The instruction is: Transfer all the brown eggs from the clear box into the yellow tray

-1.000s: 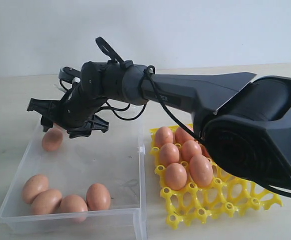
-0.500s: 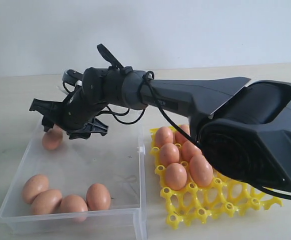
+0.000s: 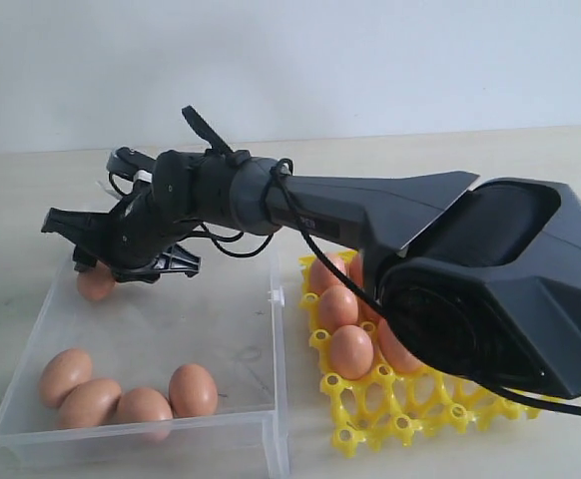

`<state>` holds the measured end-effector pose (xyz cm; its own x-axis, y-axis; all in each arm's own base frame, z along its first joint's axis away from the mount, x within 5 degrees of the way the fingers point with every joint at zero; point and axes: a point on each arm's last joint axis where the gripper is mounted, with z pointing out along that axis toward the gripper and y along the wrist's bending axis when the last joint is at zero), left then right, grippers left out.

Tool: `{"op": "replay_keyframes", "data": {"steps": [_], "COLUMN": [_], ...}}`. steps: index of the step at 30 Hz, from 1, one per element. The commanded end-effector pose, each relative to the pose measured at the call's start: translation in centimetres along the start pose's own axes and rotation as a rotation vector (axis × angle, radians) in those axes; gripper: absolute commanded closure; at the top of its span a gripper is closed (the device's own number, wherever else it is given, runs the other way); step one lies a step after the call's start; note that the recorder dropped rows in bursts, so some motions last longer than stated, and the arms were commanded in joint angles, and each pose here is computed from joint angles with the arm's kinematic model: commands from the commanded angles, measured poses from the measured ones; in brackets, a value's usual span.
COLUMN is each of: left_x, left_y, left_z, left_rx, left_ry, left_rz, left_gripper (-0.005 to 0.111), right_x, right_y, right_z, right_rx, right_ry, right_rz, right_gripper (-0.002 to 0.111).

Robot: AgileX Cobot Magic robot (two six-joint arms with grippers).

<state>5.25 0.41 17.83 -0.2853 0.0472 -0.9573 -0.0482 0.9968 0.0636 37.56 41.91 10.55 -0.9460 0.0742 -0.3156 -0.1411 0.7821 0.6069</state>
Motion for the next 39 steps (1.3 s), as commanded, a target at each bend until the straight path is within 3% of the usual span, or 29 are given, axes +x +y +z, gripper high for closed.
{"op": "replay_keyframes", "data": {"steps": [1,5,13,18,27,34,37,39], "left_x": [-0.2,-0.2,-0.2,-0.2,-0.2,-0.2,-0.2,-0.2], "left_y": [0.0,0.0,0.0,0.0,0.0,0.0,0.0,0.0], "left_z": [0.0,0.0,0.0,0.0,0.0,0.0,0.0,0.0], "left_rx": [-0.003,-0.003,-0.003,-0.003,-0.003,-0.003,-0.003,-0.003], "left_ry": [-0.005,-0.005,-0.005,-0.005,-0.005,-0.005,-0.005,-0.005], "left_rz": [0.003,0.003,0.003,0.003,0.003,0.003,0.003,0.003], "left_gripper": [0.107,0.107,0.107,0.107,0.107,0.107,0.107,0.107], "right_x": [0.3,0.1,-1.2,-1.5,-0.4,2.4,3.3,5.0], "right_y": [0.5,0.6,0.7,0.0,0.0,-3.6,-4.4,-7.0], "right_z": [0.5,0.2,-2.1,-3.4,-5.0,-8.4,-11.4,-15.5], "right_rx": [-0.01,0.0,0.107,0.239,0.082,0.103,0.108,0.168], "right_ry": [0.013,0.007,-0.021,0.021,-0.145,-0.343,-0.444,-0.519], "right_rz": [-0.021,-0.065,-0.236,-0.436,-0.586,-0.704,-0.701,-0.709], "right_gripper": [0.083,0.108,0.108,0.108,0.108,0.108,0.108,0.108]}}
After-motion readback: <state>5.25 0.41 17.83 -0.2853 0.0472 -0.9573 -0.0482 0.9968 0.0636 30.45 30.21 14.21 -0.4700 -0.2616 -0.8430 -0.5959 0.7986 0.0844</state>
